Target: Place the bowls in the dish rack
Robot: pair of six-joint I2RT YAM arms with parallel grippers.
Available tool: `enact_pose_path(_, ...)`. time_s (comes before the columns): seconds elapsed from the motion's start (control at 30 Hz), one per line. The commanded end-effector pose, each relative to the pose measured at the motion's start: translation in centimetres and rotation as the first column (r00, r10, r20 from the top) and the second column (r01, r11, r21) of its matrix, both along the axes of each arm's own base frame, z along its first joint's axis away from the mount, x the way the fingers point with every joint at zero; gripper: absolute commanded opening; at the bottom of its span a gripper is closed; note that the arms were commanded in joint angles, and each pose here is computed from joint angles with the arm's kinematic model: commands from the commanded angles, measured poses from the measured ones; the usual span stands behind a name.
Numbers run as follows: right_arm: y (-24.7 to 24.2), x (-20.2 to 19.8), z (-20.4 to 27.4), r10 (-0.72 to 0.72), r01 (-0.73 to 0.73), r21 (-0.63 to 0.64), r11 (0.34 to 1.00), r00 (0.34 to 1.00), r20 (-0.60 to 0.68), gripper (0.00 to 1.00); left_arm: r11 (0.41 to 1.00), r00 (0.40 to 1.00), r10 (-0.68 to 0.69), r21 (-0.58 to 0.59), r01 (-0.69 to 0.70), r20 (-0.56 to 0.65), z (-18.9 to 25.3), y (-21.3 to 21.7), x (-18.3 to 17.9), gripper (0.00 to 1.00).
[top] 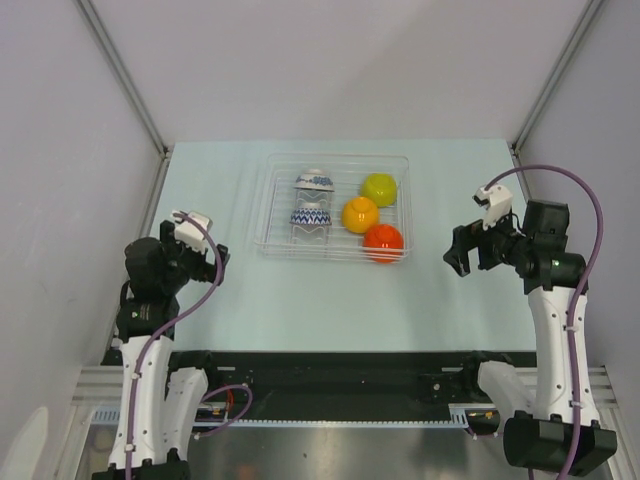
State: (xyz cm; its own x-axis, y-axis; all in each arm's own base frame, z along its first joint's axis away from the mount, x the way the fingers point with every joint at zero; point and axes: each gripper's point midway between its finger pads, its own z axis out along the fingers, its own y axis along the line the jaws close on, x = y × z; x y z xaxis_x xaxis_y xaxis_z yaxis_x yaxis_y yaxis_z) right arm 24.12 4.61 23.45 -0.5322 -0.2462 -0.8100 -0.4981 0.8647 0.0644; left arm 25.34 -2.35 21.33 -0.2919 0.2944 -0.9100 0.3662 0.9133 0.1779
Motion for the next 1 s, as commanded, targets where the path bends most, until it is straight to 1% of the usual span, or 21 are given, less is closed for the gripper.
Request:
enact_pose_path(0.0, 0.55, 0.23, 1.47, -0.003, 0.000, 0.041, 0.999, 0.998, 0.068, 1.00, 0.999, 1.000, 0.006, -0.038, -0.005, 0.014, 0.18, -0.08, 0.26, 1.00)
enact_pose_path(0.23, 0.67, 0.51, 2.02, -0.009, 0.003, 0.053, 0.999, 0.994, 0.106, 1.00, 0.999, 1.000, 0.020, -0.045, -0.020, 0.014, 0.09, 0.15, 0.55, 1.00)
enact_pose_path(0.97, 0.91, 1.19, 1.92, -0.008, 0.000, 0.076, 0.997, 0.994, 0.111, 1.00, 0.998, 0.999, 0.033, -0.057, -0.032, 0.019, -0.03, 0.36, 0.63, 1.00)
